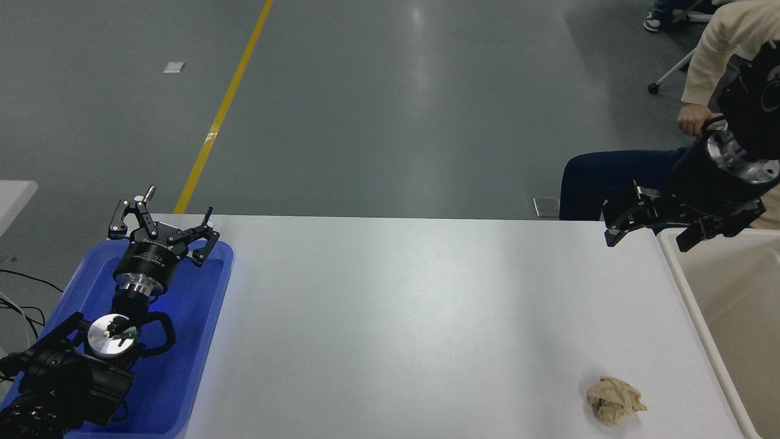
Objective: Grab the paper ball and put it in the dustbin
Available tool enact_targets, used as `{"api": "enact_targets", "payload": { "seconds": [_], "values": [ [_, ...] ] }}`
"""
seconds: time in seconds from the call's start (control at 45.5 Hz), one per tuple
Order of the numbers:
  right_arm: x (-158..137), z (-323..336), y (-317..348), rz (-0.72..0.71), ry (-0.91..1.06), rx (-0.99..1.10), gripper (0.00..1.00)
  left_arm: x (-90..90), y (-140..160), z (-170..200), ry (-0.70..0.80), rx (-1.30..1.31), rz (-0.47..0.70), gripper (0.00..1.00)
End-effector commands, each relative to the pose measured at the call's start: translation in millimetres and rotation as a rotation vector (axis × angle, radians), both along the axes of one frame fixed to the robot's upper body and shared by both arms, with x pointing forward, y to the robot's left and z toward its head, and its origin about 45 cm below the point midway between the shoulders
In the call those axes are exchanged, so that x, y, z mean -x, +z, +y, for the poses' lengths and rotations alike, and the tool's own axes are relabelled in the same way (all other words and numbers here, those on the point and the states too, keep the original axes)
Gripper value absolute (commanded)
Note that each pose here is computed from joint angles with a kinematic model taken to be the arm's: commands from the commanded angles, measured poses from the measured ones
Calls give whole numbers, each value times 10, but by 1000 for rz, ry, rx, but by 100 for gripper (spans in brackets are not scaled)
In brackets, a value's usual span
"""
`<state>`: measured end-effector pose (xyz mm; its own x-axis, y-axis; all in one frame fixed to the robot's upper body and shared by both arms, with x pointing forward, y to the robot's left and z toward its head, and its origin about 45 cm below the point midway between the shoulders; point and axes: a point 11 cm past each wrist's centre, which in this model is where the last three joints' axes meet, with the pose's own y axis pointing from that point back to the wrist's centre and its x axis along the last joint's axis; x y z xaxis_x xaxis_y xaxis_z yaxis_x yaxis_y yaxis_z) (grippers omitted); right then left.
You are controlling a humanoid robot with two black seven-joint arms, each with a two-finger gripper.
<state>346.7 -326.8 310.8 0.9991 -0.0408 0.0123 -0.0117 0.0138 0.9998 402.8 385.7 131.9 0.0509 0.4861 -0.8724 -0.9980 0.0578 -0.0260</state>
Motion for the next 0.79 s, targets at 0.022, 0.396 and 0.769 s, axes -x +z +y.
{"api": "enact_targets", "payload": {
  "seconds": [0.022, 0.396, 0.769],
  "values": [
    [277, -108, -557, 146, 12, 11, 99, 0, 0, 0, 0, 0, 0, 100],
    [488, -281, -1411, 7, 53, 35, 96, -2, 3, -3, -1, 0, -1, 100],
    [776, -172, -1875, 46, 144, 19, 91, -2, 3, -3, -1, 0, -1, 100]
  ]
}}
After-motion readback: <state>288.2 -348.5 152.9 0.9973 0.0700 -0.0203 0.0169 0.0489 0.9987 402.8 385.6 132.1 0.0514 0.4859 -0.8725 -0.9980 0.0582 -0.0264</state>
